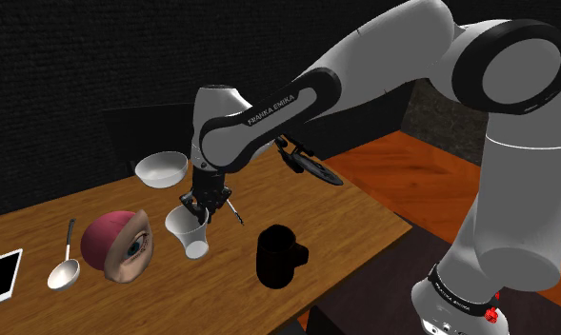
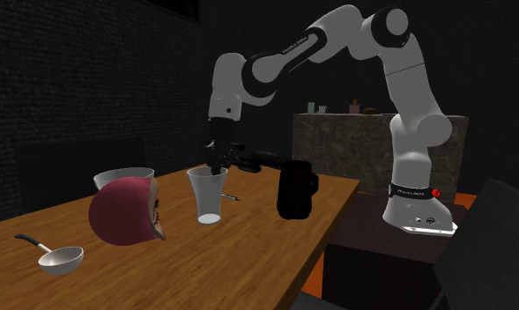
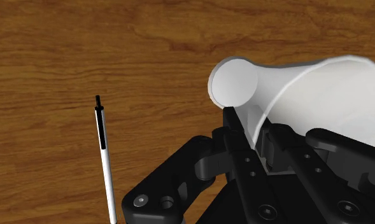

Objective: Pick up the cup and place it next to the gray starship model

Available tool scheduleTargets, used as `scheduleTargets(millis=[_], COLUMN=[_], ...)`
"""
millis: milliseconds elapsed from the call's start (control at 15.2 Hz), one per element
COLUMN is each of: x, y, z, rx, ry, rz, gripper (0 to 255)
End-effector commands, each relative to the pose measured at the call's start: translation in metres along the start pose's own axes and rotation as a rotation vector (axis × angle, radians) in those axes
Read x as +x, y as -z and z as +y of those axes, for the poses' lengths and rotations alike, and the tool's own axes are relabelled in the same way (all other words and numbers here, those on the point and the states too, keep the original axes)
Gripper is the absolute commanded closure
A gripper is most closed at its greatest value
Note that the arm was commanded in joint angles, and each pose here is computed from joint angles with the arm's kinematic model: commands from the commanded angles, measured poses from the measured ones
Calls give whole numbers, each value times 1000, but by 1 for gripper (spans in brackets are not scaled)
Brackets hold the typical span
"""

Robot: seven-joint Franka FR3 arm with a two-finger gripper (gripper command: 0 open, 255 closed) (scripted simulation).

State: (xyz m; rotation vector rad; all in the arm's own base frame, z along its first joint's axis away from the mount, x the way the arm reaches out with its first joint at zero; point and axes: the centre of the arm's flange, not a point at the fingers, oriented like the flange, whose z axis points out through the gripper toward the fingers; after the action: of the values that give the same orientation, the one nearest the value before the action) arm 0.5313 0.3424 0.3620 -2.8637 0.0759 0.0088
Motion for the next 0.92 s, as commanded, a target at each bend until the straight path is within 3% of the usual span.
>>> scheduleTargets(millis=[0,264,858], x=[0,0,-1], y=[0,0,46], z=[0,0,-13], rx=[0,0,0], ry=[0,0,0], rz=[0,0,0], gripper=[255,255,255])
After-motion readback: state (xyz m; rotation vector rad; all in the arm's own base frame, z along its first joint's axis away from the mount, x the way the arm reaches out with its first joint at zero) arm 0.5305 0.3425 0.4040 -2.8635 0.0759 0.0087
